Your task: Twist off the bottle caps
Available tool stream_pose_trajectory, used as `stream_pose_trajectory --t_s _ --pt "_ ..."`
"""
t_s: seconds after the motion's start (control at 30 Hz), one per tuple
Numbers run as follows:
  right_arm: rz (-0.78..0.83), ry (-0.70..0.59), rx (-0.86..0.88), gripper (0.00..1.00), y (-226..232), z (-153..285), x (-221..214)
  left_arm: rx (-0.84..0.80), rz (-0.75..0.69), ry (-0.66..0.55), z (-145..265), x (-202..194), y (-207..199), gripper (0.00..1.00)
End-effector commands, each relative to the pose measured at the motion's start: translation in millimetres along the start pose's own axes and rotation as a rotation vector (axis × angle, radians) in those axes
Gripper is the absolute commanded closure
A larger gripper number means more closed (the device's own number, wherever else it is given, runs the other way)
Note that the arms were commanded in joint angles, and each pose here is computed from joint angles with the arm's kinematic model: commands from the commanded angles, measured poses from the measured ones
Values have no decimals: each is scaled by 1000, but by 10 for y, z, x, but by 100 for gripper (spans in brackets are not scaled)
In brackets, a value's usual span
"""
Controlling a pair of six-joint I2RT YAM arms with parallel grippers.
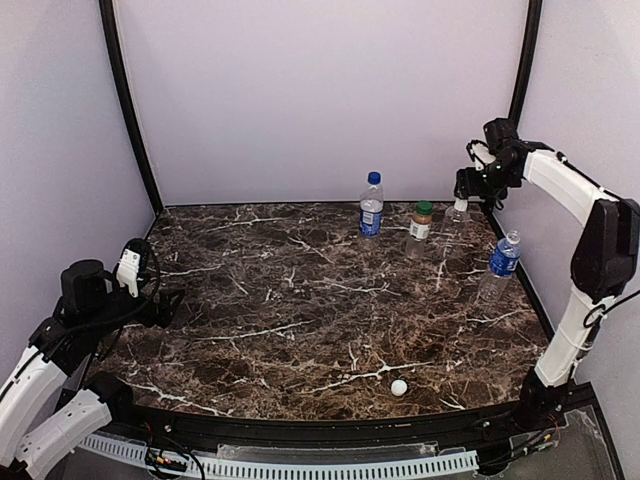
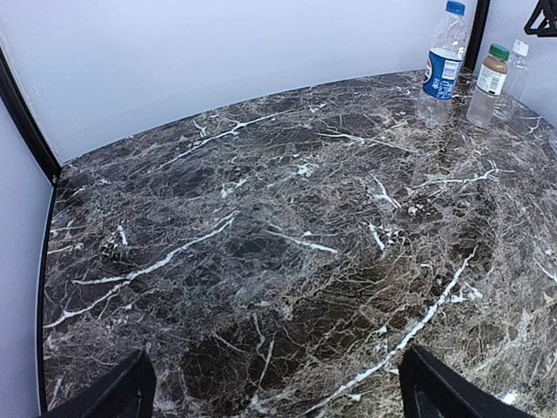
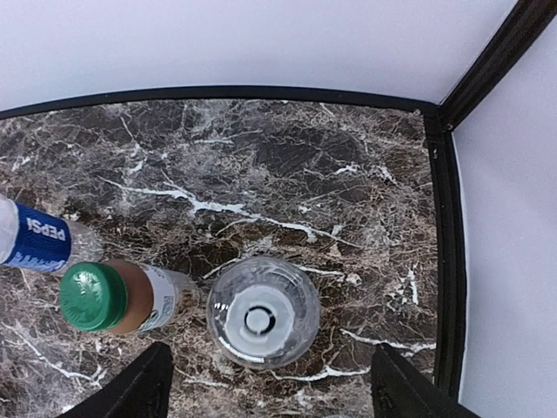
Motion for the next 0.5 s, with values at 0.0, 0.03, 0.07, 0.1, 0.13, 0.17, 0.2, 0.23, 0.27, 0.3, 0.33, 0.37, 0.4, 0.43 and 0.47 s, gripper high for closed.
stream_pose_trajectory --t_s 0.0,0.03,0.07,0.1,0.13,0.17,0.2,0.23,0.27,0.3,0.33,0.37,0.4,0.43,0.47 --pt "-2 19 -7 28 73 -293 53 -8 4 14 -55 -71 9 2" --pt "3 32 -8 30 90 -355 38 -8 4 15 -58 -73 10 2" --pt "8 41 -16 32 102 -401 28 -7 6 15 -60 -76 16 2" --pt "8 51 -30 34 98 -448 15 -7 7 16 -62 -78 17 2" --pt "6 60 -48 35 78 -479 -2 -6 9 16 -63 -79 21 2" --pt "2 68 -62 37 60 -505 -19 -6 9 18 -66 -85 22 3" --pt "-1 71 -73 38 42 -524 -30 -6 9 19 -67 -86 25 3" --pt "-3 73 -81 39 33 -537 -40 -7 9 21 -69 -87 23 3" --pt "-4 74 -88 41 23 -546 -45 -6 10 21 -72 -89 26 3" --pt "-1 73 -91 43 22 -551 -49 -7 10 21 -74 -89 25 3" --pt "0 74 -93 44 15 -558 -54 -8 10 21 -76 -91 23 3" --pt "3 75 -93 45 14 -561 -58 -10 10 21 -78 -91 21 3" --pt "7 76 -91 47 20 -567 -62 -11 10 22 -80 -93 19 3" --pt "10 77 -89 49 26 -572 -62 -12 10 20 -80 -90 18 3" --pt "11 79 -89 50 21 -578 -68 -13 11 21 -81 -94 16 3"
Point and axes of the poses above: each gripper's point midway between its finger pads, its own z axis back along the fingers, its own y axis along the line the jaws close on, x = y × z, the point moved 2 cm from there along z, back along the fingers
